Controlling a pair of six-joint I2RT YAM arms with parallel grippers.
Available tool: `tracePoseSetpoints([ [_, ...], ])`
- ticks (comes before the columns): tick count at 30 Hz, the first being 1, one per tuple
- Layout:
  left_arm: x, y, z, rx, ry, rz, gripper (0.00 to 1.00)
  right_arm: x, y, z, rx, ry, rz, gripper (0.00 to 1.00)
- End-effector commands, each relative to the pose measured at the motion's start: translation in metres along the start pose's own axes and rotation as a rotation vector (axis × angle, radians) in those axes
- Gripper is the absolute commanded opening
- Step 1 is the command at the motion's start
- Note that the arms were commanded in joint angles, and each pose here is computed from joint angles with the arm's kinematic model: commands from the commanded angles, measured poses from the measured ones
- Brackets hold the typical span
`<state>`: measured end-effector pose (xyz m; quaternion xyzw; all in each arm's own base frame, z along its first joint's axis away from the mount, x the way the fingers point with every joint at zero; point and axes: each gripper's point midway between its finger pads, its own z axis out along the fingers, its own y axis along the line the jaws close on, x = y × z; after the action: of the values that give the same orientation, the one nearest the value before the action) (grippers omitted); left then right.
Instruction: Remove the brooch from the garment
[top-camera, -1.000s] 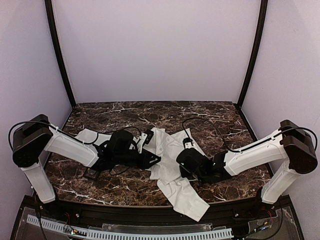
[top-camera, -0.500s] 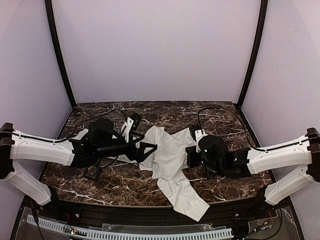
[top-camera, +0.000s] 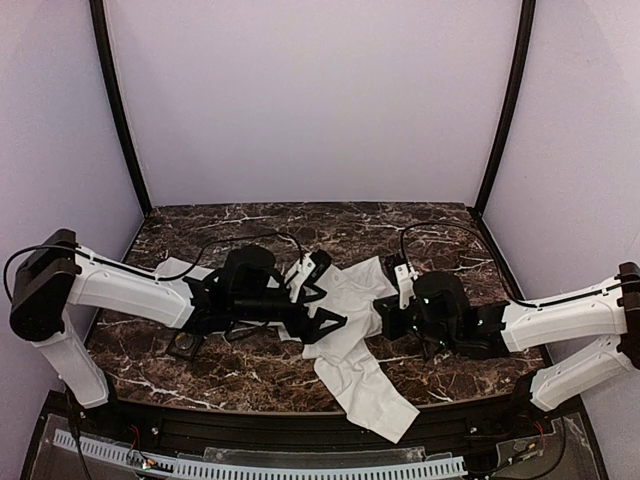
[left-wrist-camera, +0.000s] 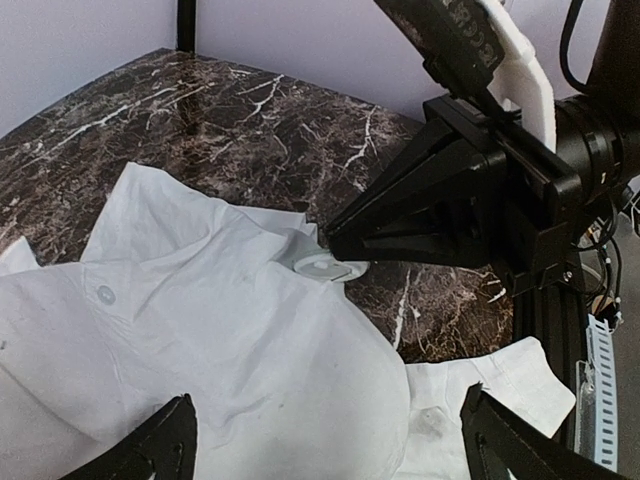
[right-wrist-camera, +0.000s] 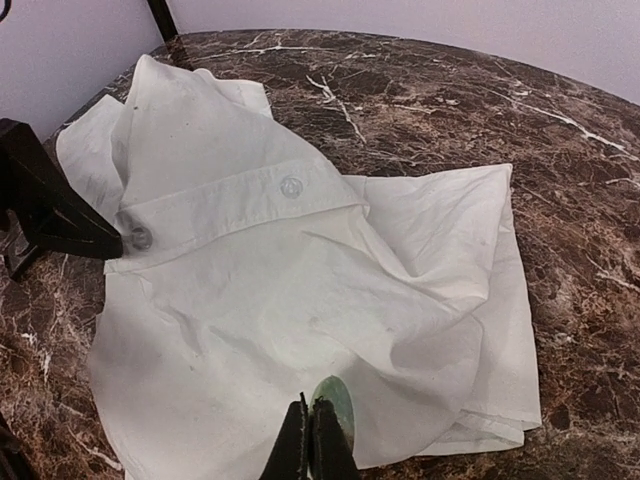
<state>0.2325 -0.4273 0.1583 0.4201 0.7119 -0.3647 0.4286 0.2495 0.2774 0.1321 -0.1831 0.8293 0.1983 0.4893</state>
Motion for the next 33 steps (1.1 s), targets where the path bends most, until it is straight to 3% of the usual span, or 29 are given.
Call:
tracePoseSetpoints([
  [1, -0.002, -0.012, 0.015, 0.076, 0.001, 0.015, 0.89, -0.006, 0.004, -0.001, -0.05, -0.028, -0.009, 0.0],
  [9, 0.016, 0.001, 0.035, -0.003, 0.057, 0.043, 0.63, 0.002, 0.004, 0.002, -0.054, 0.002, -0.019, 0.0],
  [11, 0.016, 0.007, 0.033, -0.056, 0.042, 0.055, 0.62, 0.01, -0.001, 0.005, -0.023, 0.03, -0.026, 0.0],
  [16, 0.013, 0.005, 0.017, -0.07, 0.019, 0.069, 0.78, 0.025, -0.005, 0.013, 0.012, 0.095, -0.053, 0.0],
  [25, 0.042, -0.022, 0.041, -0.007, 0.14, 0.195, 0.85, 0.034, -0.012, 0.016, 0.059, 0.133, -0.057, 0.0],
  [33, 0.056, -0.018, 0.054, -0.099, 0.203, 0.276, 0.89, 0.027, -0.013, 0.007, 0.054, 0.105, -0.039, 0.0],
])
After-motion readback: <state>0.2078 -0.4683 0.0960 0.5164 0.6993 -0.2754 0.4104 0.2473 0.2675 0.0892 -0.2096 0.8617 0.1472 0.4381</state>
